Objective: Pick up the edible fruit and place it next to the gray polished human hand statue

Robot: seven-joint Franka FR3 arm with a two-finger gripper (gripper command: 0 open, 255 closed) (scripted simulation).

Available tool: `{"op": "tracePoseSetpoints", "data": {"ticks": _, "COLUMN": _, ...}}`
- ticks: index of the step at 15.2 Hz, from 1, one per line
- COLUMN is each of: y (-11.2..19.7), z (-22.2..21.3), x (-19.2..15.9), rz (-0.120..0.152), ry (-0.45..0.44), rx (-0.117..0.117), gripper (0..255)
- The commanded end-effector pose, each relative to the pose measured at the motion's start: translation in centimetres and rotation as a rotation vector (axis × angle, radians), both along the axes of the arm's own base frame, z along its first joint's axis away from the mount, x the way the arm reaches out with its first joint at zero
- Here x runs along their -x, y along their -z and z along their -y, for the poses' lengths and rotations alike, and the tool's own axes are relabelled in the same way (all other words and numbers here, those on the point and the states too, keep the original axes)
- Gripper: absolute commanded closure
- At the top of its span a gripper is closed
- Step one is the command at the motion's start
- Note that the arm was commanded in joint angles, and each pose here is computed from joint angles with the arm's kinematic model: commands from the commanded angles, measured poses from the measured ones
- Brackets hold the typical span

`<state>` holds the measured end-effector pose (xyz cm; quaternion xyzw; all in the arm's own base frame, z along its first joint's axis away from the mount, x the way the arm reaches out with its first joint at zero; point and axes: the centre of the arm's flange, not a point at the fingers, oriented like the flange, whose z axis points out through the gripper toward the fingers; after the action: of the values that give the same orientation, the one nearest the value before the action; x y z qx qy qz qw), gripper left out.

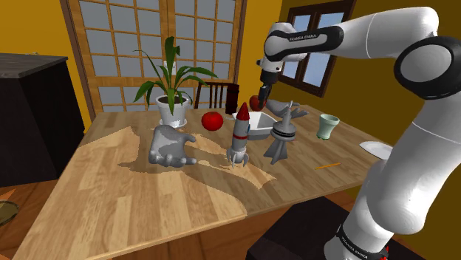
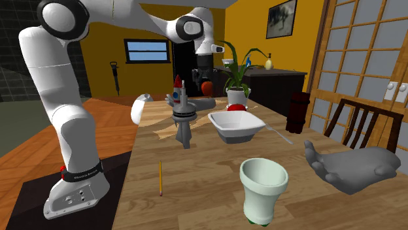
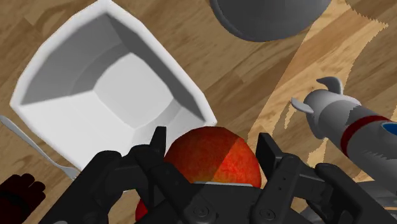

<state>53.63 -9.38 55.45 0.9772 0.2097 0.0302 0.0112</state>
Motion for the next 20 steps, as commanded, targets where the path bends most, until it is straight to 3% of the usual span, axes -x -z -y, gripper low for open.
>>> {"op": "tracePoseSetpoints", "data": {"ticks": 1, "y": 0.0, "z": -2.6, "x": -1.1, "rz": 0.000, "ry": 0.001, "rx": -0.001, "gripper": 255}}
{"op": "tracePoseSetpoints", "data": {"ticks": 16, "y": 0.0, "z": -20.7, "x": -9.0, "rz": 0.000, "ry": 0.001, "rx": -0.001, "gripper": 255}}
{"op": "tracePoseSetpoints", "data": {"ticks": 20, "y": 1.6, "z": -21.0, "x": -9.2, "rz": 0.000, "ry": 0.001, "rx": -0.001, "gripper": 255}}
